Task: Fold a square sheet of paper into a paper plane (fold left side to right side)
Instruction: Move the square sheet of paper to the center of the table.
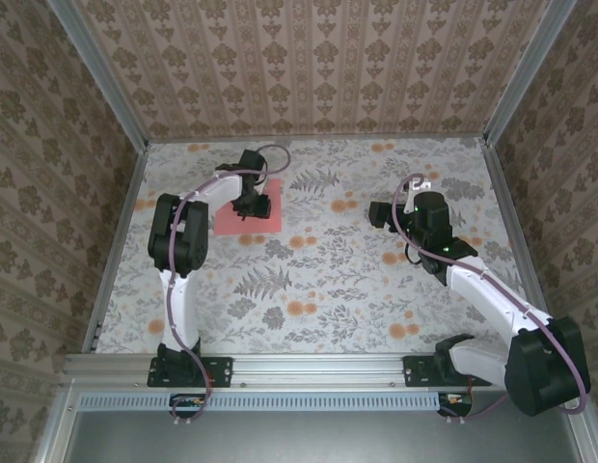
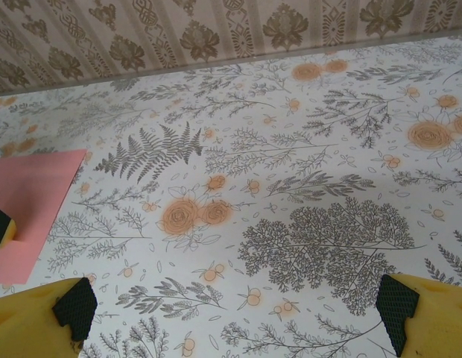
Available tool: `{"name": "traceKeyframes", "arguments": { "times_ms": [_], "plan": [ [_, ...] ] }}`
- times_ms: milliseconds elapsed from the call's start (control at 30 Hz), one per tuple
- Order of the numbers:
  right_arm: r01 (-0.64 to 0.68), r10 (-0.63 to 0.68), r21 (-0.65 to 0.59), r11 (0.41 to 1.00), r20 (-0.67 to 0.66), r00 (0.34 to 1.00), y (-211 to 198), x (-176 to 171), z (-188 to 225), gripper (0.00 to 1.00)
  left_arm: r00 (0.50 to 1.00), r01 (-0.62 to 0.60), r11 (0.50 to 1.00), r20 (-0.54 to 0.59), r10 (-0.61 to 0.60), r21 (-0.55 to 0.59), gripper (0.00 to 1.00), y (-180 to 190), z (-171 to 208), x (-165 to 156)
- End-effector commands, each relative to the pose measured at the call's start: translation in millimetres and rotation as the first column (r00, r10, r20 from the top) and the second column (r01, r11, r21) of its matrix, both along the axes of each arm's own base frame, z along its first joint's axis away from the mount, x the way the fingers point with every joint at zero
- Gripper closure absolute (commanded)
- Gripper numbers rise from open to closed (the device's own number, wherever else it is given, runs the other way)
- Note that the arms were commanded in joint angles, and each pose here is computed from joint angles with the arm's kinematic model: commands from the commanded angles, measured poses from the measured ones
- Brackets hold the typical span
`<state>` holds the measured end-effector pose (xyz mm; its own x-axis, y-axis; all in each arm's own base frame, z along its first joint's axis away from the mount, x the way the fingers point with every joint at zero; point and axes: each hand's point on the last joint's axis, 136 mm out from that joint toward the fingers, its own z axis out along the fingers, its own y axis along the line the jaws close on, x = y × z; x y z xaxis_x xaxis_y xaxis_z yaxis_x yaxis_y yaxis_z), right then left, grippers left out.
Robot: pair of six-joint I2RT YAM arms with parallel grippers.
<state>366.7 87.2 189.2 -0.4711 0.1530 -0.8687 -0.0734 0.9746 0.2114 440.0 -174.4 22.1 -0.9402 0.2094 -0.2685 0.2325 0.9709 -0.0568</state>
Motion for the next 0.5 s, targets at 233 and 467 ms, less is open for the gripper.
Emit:
{"name": "traceKeyframes", "arguments": {
  "times_ms": [233, 467],
  "plan": [
    [0.022, -0.021, -0.020, 1.000, 0.023, 1.000, -3, -1, 10, 0.00, 0.986, 0.025, 1.000, -0.164, -0.027, -0.015, 0.60, -17, -28, -61],
    [0.028, -0.027, -0.028, 0.999, 0.019, 0.999, -5, -4, 8, 0.00, 0.973, 0.040, 0.999, -0.225, -0.047, -0.035, 0.61, -42, -28, -112]
  ]
}}
